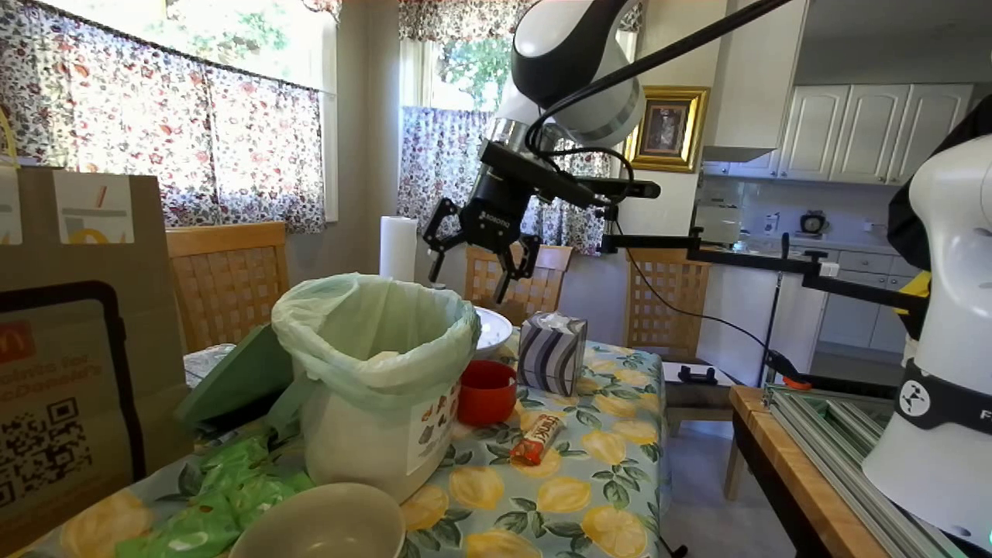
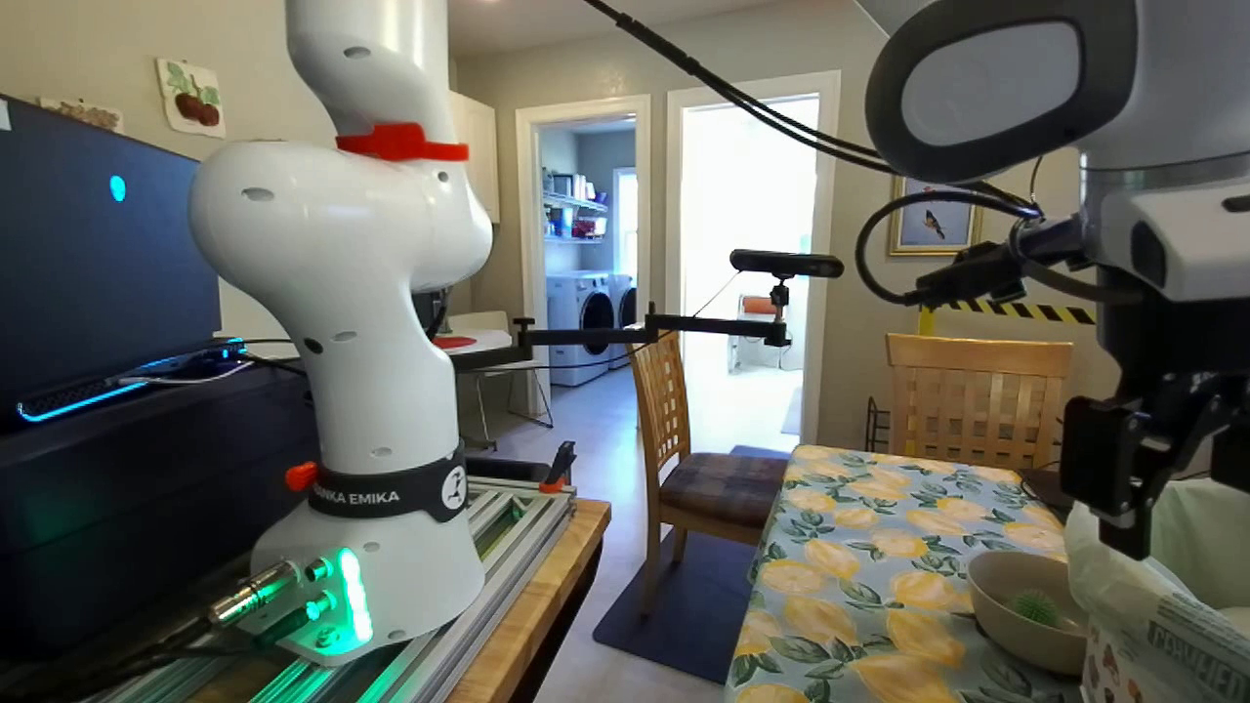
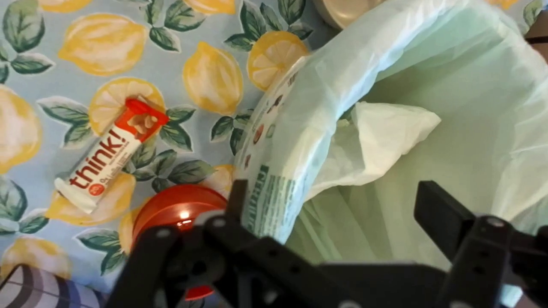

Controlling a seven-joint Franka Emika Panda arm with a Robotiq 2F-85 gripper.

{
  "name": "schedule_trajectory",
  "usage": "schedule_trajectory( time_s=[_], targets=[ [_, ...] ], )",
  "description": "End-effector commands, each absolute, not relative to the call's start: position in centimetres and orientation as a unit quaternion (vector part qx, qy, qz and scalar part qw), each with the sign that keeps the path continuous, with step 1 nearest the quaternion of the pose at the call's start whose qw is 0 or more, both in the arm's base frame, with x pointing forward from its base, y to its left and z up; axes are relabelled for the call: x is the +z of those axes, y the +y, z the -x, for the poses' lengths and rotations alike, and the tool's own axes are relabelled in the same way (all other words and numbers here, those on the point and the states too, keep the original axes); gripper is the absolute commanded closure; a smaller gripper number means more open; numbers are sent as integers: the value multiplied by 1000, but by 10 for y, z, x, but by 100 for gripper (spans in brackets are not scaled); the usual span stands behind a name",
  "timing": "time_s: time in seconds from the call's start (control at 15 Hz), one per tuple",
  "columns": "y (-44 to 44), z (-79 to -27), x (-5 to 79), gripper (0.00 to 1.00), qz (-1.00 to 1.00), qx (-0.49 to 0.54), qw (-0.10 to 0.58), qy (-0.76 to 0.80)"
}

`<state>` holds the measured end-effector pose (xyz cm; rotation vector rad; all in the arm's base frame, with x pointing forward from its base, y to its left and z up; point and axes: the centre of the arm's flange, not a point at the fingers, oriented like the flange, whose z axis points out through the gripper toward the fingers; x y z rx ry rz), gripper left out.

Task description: Move the bin forwards then tilt the red lid over the bin to put the box in the lid into the bin.

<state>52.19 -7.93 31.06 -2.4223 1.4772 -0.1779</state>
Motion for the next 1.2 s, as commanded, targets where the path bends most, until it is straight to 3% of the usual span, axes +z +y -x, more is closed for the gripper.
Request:
schedule_trajectory(
  time_s=[0.0,0.33,0.4,0.53,1.07,1.13],
  targets=[
    [-84,-535,276,0,827,-57,147,540],
    [-85,-545,244,2,818,-58,143,554],
    [-84,-547,240,26,817,-58,144,556],
    [-84,-553,237,31,815,-62,144,558],
    [-85,-554,252,94,816,-68,154,553],
    [-83,-551,256,98,817,-69,157,551]
  ],
)
